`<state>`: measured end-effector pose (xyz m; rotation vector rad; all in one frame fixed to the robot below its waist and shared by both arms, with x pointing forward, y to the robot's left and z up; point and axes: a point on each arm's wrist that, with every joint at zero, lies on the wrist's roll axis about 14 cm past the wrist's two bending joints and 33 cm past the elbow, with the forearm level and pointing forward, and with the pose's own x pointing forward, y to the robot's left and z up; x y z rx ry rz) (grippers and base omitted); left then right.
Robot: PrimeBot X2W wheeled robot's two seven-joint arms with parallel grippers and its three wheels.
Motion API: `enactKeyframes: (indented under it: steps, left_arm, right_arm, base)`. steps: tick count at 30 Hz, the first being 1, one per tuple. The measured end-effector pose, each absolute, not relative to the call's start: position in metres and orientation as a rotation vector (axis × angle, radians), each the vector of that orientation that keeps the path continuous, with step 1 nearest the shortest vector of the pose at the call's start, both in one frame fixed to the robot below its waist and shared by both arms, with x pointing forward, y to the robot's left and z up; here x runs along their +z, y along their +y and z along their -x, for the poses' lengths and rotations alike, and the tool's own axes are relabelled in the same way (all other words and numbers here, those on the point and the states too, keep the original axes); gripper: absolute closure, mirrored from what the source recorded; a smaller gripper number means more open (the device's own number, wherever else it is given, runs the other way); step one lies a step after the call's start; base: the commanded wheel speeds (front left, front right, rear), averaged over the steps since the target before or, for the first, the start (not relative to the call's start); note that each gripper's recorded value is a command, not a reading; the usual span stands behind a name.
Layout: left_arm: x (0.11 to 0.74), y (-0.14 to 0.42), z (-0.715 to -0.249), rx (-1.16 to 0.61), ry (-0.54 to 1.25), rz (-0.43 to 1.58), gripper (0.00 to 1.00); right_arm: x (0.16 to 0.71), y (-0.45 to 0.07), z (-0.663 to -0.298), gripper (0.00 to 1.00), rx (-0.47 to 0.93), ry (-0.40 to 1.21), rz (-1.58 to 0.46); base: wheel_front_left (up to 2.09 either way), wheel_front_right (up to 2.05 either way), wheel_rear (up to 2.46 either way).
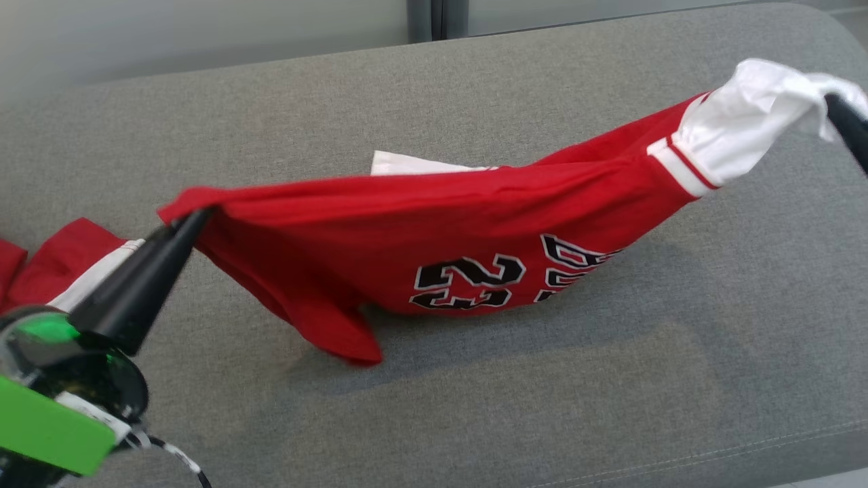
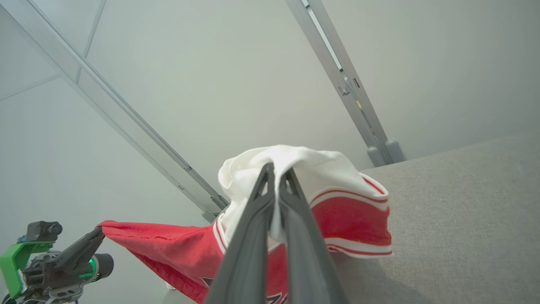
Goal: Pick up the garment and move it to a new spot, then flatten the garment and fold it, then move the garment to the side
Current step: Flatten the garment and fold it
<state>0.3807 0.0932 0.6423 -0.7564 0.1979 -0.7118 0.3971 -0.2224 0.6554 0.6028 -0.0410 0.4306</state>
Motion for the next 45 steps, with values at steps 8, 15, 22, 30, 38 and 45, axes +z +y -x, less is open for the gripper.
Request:
enactKeyframes:
  steps: [8, 15, 22, 30, 38, 45]
  left_arm:
    - [0.691, 0.124, -0.445, -0.638, 0.097, 0.71, 1.0]
    - [0.676, 0.149, -0.557, -0.438, 0.06, 0.663, 1.0]
    - [0.632, 0.169, -0.657, -0.255, 0.05, 0.417, 1.0]
    - [0.698, 0.184, -0.708, -0.211, -0.516, 0.425, 1.0]
    - [0.559, 0.171, -0.724, -0.242, -0.312, 0.411, 1.0]
    - [0.432, 0.177, -0.673, -0.22, -0.014, 0.427, 1.0]
  right_arm:
    - [0.67, -0.216, -0.425, 1.0, 0.53, 0.036, -0.537]
    - [0.678, -0.19, -0.527, 1.0, 0.5, -0.071, -0.541]
    - [0.701, -0.125, -0.639, 1.0, 0.419, -0.263, -0.483]
    - [0.774, -0.125, -0.686, 1.0, 0.311, -0.709, -0.439]
    - [0.613, -0.077, -0.72, 1.0, 0.377, -0.391, -0.514]
    - [0.469, -0.102, -0.68, 1.0, 0.297, -0.088, -0.543]
  base:
    - [0.0, 0.0, 0.0]
    - [0.0, 0.0, 0.0]
    - [0.0, 0.0, 0.0]
    - [0.0, 0.0, 0.0]
    - [0.0, 0.0, 0.0]
    - [0.0, 0.0, 0.0]
